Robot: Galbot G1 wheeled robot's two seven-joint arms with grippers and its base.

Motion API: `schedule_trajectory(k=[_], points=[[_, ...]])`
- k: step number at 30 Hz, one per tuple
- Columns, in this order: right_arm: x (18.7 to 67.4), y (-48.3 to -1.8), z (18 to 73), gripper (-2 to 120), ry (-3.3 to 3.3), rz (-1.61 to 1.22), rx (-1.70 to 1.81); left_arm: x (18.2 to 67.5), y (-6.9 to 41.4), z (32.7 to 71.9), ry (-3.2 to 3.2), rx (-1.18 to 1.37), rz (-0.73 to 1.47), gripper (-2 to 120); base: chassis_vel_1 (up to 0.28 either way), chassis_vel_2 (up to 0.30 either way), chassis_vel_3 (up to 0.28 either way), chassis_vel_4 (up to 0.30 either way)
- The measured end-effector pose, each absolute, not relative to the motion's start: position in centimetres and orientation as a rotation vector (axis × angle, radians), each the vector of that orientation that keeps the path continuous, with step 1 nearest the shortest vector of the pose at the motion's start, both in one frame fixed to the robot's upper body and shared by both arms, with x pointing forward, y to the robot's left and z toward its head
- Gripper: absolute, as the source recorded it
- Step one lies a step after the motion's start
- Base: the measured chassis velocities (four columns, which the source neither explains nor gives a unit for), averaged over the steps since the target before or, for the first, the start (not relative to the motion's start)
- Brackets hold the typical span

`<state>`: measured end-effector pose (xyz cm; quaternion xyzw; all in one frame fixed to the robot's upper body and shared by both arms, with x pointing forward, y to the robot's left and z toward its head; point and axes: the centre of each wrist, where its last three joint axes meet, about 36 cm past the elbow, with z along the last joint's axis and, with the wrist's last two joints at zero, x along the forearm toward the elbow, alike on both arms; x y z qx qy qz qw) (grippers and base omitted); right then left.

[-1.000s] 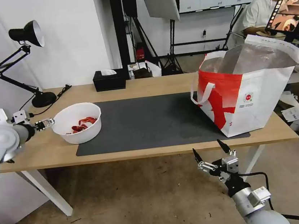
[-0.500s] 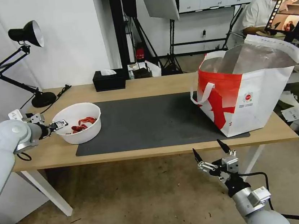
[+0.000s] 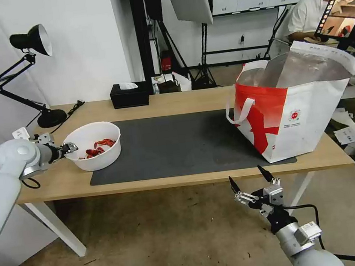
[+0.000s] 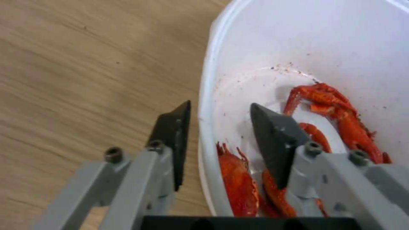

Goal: Pick up the trash from the table and place it into the takeout bag.

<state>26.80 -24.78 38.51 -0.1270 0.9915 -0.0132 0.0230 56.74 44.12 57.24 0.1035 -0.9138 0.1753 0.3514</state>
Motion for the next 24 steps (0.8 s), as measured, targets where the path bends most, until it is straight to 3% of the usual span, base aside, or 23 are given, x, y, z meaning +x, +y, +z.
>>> schedule_trajectory(k=[10,24], points=[[26.8,-24.8,38.5,100,3.07,-0.041,-0.393,56.9,43.8,57.5,-2.383,0.272,0.444,2,0.0,0.0,0.0,0.0],[26.8,-24.8,38.5,100,3.07,-0.041,-0.393,56.6,42.6,57.9,-2.452,0.246,0.476,0,0.0,0.0,0.0,0.0]])
